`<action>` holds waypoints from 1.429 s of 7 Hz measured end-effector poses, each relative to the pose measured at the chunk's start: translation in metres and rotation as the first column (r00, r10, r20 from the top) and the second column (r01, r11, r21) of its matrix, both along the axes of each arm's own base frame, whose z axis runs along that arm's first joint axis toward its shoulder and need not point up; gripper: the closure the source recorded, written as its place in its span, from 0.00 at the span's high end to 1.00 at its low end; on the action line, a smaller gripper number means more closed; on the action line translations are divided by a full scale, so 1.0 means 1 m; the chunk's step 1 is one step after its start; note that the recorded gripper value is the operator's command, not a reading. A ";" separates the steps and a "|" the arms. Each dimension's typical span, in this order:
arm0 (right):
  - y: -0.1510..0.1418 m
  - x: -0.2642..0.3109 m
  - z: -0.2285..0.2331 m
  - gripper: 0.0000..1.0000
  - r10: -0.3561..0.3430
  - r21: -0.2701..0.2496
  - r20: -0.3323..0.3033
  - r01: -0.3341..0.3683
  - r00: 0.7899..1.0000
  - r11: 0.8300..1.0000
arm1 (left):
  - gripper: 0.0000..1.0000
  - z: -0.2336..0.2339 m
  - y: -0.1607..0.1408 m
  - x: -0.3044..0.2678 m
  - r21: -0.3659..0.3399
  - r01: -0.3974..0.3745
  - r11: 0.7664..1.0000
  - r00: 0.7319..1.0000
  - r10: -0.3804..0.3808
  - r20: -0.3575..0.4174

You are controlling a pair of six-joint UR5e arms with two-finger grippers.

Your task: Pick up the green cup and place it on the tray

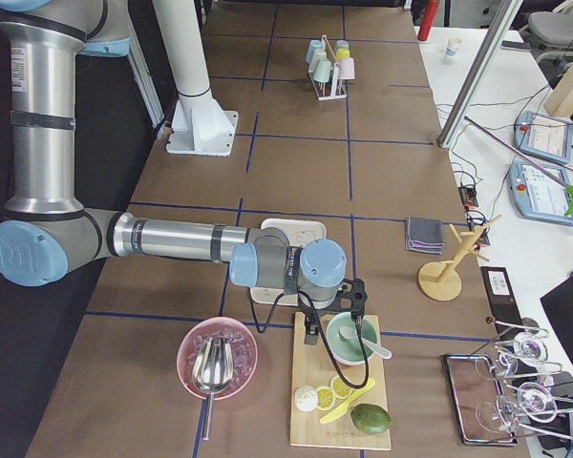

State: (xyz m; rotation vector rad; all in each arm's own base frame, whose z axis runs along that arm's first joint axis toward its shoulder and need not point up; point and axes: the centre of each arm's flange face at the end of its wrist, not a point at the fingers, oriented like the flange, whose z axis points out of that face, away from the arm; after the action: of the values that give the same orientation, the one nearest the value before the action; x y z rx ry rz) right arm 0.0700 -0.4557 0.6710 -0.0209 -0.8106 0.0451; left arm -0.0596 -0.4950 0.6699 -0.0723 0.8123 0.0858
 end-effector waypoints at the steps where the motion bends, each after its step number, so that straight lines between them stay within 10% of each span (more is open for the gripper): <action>1: 0.000 0.000 -0.001 1.00 0.001 0.002 0.000 -0.001 1.000 1.000 | 1.00 0.000 0.000 0.000 0.000 0.000 1.000 1.000 0.000 0.000; 10: -0.007 0.000 -0.009 1.00 0.003 0.016 -0.001 -0.003 1.000 1.000 | 1.00 -0.005 -0.004 0.001 0.015 0.002 1.000 1.000 -0.002 0.001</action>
State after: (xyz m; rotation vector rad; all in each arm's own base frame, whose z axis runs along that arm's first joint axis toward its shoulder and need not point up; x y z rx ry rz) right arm 0.0698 -0.4632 0.6624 -0.0045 -0.8098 0.0411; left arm -0.0590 -0.4993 0.6646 -0.0574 0.8109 0.0898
